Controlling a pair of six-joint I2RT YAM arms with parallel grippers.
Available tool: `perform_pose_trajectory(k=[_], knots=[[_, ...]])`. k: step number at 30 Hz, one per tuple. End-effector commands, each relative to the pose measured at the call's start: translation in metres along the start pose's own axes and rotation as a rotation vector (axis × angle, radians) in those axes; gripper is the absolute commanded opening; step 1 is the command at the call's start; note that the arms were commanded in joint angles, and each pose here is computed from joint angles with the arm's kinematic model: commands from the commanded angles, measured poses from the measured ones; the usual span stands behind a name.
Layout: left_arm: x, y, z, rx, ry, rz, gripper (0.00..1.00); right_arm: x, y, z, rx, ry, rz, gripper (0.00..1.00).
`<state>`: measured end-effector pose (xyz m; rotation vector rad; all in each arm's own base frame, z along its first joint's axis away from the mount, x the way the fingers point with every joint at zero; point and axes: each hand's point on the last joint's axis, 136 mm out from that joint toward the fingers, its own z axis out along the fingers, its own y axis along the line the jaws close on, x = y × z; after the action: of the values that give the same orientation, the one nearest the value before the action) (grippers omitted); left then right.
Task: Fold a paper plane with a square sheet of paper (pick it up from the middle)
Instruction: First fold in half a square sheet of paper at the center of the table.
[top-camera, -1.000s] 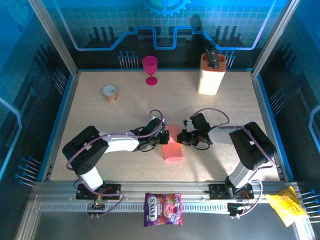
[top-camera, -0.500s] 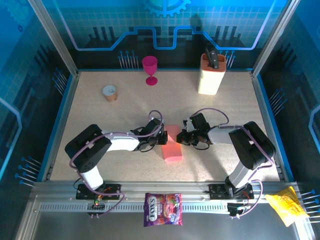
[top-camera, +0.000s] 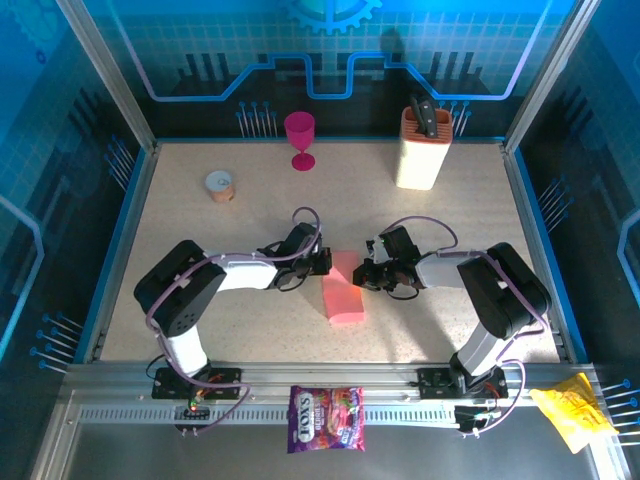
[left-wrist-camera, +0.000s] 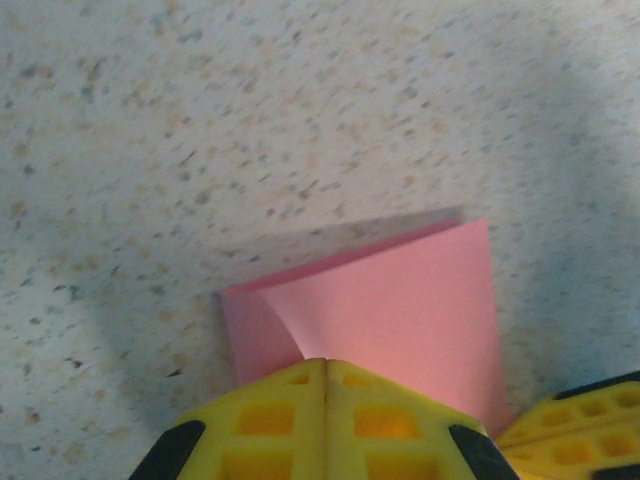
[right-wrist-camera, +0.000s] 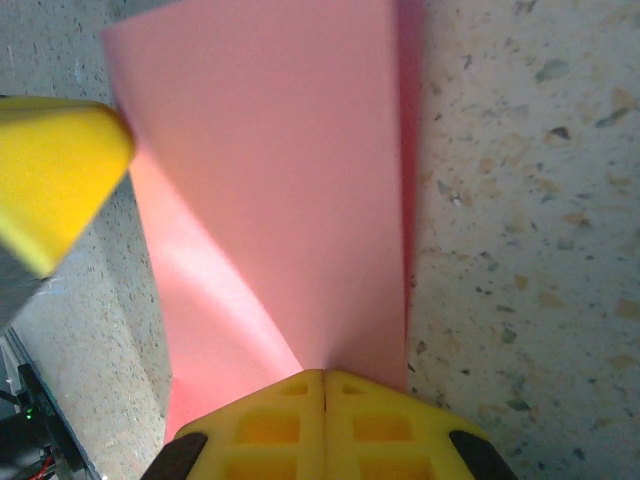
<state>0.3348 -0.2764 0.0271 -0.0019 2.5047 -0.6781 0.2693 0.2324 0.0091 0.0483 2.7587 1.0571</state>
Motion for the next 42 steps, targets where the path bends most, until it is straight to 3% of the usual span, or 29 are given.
perform_pose_trajectory(k=[1, 5, 15, 33, 42], knots=[[0.013, 0.015, 0.007, -0.022, 0.026, 0.000, 0.00, 0.038, -0.054, 0.010, 0.201, 0.095, 0.076, 0.00], [0.011, 0.018, 0.004, -0.030, 0.017, -0.001, 0.00, 0.038, -0.055, 0.011, 0.202, 0.097, 0.076, 0.00], [-0.030, -0.024, -0.019, 0.068, -0.050, 0.027, 0.00, 0.038, -0.056, 0.012, 0.206, 0.099, 0.079, 0.00], [-0.014, 0.027, 0.014, -0.076, -0.007, 0.015, 0.00, 0.038, -0.059, 0.013, 0.223, 0.109, 0.076, 0.00], [-0.013, -0.027, -0.030, 0.069, -0.035, 0.028, 0.01, 0.040, -0.065, 0.015, 0.238, 0.113, 0.081, 0.00]])
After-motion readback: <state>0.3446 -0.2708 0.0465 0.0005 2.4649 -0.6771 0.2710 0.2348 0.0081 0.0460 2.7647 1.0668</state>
